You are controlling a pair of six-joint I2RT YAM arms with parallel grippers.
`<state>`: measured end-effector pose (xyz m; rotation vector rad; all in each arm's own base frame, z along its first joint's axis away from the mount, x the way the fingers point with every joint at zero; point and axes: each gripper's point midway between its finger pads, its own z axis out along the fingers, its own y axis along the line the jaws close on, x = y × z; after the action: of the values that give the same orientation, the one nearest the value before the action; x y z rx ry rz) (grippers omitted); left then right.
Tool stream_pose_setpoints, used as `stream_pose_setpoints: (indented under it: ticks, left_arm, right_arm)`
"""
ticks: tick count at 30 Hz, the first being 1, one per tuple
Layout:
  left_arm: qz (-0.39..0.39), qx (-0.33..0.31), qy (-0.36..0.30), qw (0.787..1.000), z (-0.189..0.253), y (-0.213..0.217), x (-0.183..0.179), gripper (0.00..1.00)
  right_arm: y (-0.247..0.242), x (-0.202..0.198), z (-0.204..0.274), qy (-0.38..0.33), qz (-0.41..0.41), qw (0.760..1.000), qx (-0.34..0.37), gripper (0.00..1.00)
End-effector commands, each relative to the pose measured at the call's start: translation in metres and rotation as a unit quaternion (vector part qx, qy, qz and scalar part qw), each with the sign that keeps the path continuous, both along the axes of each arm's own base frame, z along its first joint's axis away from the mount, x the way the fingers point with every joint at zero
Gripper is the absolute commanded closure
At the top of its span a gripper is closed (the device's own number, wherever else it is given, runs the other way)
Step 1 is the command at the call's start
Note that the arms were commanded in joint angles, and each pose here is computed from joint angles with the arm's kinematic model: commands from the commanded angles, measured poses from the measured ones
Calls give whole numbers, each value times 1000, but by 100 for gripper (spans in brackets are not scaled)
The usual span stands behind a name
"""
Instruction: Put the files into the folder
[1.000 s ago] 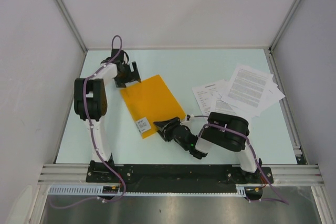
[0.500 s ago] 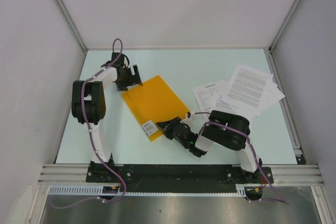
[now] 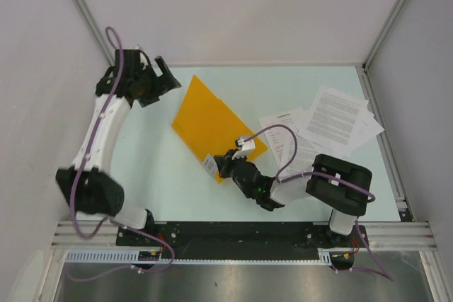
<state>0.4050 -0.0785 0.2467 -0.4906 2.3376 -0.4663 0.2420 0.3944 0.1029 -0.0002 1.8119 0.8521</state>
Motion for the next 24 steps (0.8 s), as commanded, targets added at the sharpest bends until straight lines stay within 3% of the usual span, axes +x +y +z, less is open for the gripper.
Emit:
stream_pose_setpoints:
  ticks: [1, 2, 4, 7, 13, 20, 23, 24]
  left_arm:
    - [40, -152, 1, 988, 30, -29, -69, 1]
    - [34, -189, -1, 981, 32, -37, -93, 0]
    - [59, -238, -10, 969, 39, -43, -104, 0]
    - [87, -270, -4, 959, 36, -44, -122, 0]
    - [102, -265, 20, 959, 29, -50, -124, 0]
    - [117, -182, 50, 975, -7, -39, -133, 0]
    - [129, -109, 21, 985, -19, -13, -139, 15]
    - [115, -85, 9, 990, -22, -9, -142, 26]
  right_arm:
    - [-8, 8, 32, -166, -2, 969, -183, 100]
    - [-8, 6, 35, -179, -3, 964, -195, 100]
    - [-5, -3, 43, -215, -5, 950, -228, 100]
    - [-2, -15, 49, -248, -5, 935, -255, 100]
    - [9, -32, 53, -292, -12, 912, -290, 100]
    - [29, -48, 61, -312, -18, 907, -283, 100]
    - [36, -52, 62, -310, -13, 908, -280, 100]
    - [40, -54, 62, -307, -9, 911, -276, 97]
